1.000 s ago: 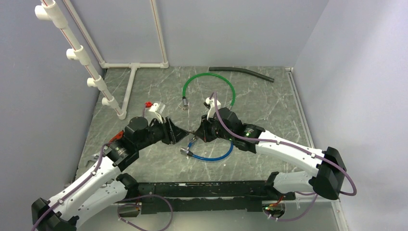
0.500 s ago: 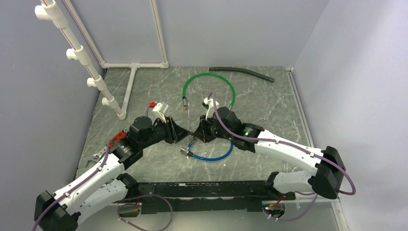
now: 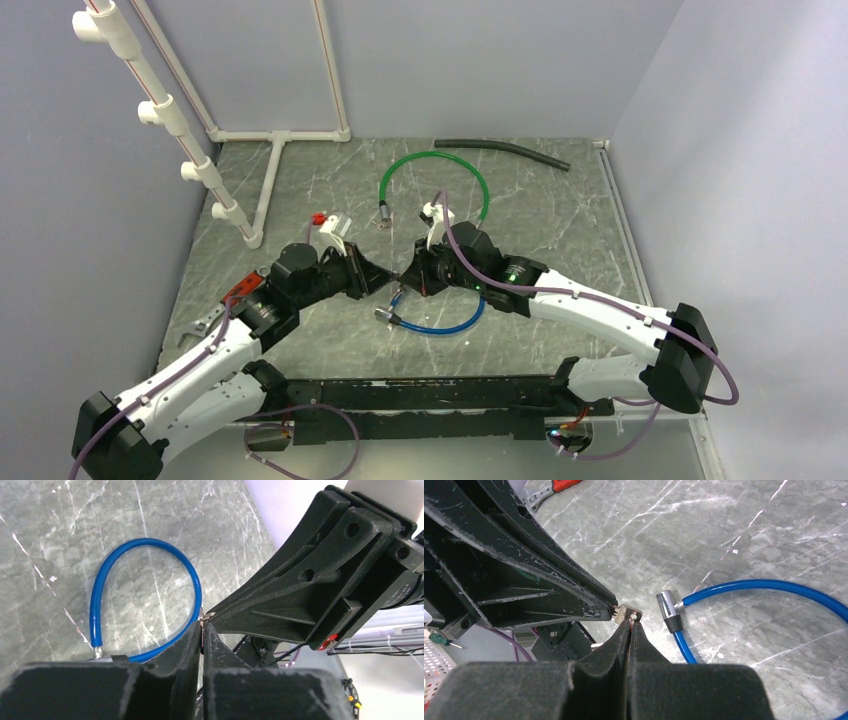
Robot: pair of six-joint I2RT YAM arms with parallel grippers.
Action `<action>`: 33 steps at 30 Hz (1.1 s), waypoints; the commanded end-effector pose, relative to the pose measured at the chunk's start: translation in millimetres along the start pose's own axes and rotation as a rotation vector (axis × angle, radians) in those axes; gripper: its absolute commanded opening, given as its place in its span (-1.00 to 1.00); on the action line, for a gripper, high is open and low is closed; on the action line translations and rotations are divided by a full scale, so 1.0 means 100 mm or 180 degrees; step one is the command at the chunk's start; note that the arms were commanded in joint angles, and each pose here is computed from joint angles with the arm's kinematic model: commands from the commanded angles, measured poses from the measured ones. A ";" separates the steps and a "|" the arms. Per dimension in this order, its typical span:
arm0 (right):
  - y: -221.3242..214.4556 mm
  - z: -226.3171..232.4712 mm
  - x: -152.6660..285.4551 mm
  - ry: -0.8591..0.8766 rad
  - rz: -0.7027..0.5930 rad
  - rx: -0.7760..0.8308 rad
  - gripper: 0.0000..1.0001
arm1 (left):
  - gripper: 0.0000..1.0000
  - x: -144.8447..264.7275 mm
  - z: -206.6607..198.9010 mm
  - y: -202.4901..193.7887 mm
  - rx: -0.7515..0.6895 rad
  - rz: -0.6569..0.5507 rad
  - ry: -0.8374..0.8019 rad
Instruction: Unlock with the key
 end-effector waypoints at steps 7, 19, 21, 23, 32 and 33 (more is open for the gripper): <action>0.19 0.18 0.07 0.0242 -0.0158 0.0116 -0.98 | -1.00 0.05 -0.14 0.11 -0.0161 -0.0048 -0.0191; 0.39 0.28 0.73 0.1190 -0.0505 0.0913 0.57 | -1.00 0.38 -0.49 0.49 -0.1021 -0.0284 -0.0452; 0.40 0.37 0.88 0.1418 -0.0651 0.1106 0.56 | -1.00 0.41 -0.58 0.52 -0.1077 -0.0228 -0.0551; 0.37 0.43 0.98 0.1580 -0.0680 0.1219 0.53 | -1.00 0.44 -0.64 0.54 -0.1122 -0.0158 -0.0624; 0.34 0.69 1.09 0.2212 -0.0487 0.1465 0.45 | -1.00 0.47 -0.92 0.55 -0.1455 0.0419 -0.1199; 0.34 0.69 1.09 0.2232 -0.0459 0.1496 0.45 | -1.00 0.48 -0.92 0.56 -0.1492 0.0455 -0.1191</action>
Point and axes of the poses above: each gripper's point midway between its finger pads, its own x axis back along the fingers, its own z axis along the line the jaws close on, y = z × x, the point moved 4 cm from there along x, back along the fingers, and after that the axes turned 6 degrees about -x, right-handed, at the moved point
